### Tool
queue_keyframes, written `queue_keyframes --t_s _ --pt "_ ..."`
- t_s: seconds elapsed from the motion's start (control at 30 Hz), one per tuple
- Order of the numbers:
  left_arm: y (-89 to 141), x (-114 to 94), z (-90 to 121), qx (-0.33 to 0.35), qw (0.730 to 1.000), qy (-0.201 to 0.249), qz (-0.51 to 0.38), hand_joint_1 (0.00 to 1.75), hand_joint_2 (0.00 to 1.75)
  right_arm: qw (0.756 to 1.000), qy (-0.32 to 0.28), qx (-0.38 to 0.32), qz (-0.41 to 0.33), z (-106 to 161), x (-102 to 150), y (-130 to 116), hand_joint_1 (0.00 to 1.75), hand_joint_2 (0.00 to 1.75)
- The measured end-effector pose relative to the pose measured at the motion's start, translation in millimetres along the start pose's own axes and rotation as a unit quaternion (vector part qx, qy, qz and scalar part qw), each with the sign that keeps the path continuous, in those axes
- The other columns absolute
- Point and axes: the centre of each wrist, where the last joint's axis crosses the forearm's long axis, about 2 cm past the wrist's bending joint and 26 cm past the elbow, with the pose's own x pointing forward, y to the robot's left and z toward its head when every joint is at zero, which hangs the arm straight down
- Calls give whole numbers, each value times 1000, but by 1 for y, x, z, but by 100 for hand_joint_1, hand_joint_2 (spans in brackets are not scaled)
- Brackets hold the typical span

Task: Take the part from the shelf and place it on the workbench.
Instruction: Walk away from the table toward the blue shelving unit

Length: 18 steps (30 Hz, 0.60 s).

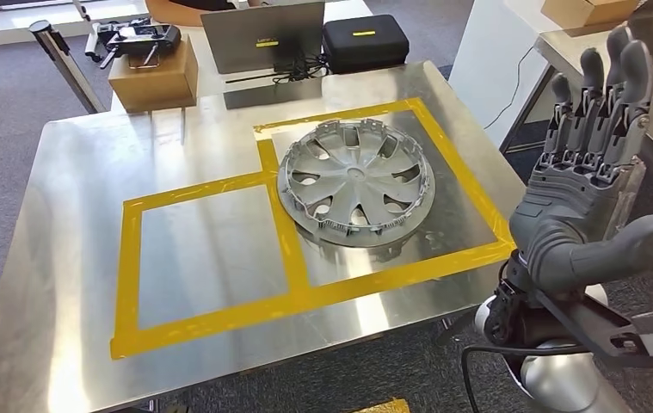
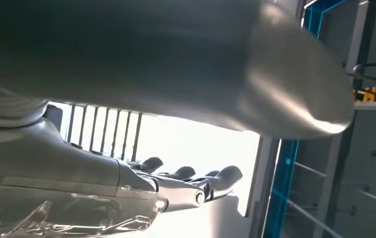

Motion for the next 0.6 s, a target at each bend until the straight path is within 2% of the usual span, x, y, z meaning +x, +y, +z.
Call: queue_keyframes --t_s 0.6 --pt "-2 -1 1 -4 1000 5 -1 0 0 1000 5 10 -9 0 -2 6 0 0"
